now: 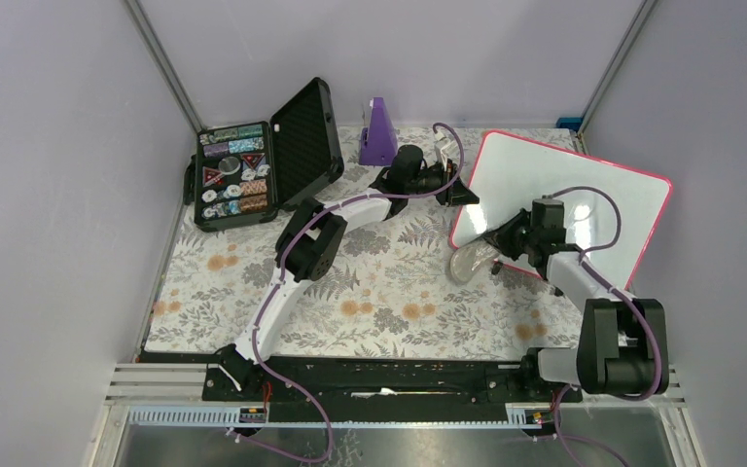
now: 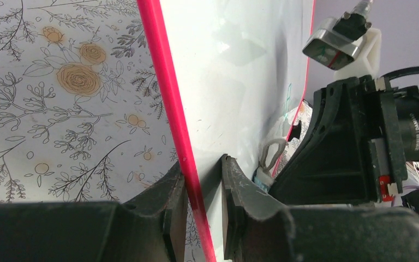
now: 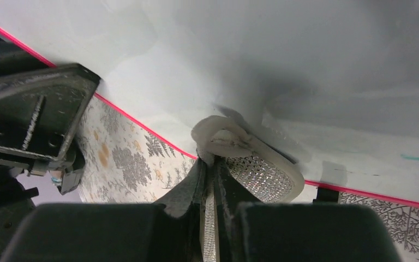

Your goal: Erase the whiteboard

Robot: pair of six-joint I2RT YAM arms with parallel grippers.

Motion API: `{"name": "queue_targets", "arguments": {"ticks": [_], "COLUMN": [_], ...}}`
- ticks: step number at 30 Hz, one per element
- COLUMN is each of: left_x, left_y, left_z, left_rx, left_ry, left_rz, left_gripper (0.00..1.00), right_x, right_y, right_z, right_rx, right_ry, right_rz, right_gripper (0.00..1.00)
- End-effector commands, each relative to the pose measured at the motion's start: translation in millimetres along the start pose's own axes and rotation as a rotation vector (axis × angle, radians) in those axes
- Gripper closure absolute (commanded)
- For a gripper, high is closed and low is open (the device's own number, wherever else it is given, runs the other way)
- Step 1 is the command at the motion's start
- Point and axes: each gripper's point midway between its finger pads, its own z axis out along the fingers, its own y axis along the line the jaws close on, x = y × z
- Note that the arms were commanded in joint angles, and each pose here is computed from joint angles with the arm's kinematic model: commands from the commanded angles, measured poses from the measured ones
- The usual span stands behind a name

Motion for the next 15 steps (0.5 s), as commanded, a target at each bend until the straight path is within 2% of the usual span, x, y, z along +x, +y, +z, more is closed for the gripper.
{"name": "queue_targets", "arguments": {"ticks": [1,10,13,15], "left_x": [-16.7,-17.3,-16.9,-17.3], "left_y": [-7.0,-7.0,-7.0,-7.3], "left_z": [7.8,7.3,7.4,7.6], "left_rx": [-0.033,-0.033,-0.033,-0.033], "left_ry": [-0.040,-0.042,-0.041,-0.042], "left_rz": [0.168,0.168,0.168,0.169], "left_gripper": [1.00,1.00,1.00,1.00], "right_x": [-45.9,-82.9,-84.8,-83.6], "right_y": [0.3,-101.5,-110.8,-100.5], "right_z": [-9.7,-57.4,-62.2,-59.4], "right_rx": [0.024,0.102,0.115,0.051], "right_ry": [-0.142,-0.275,-0.303,-0.282], "right_rz": [0.017,0.360,0.403,0.402], "right_gripper": [1.00,1.00,1.00,1.00]}}
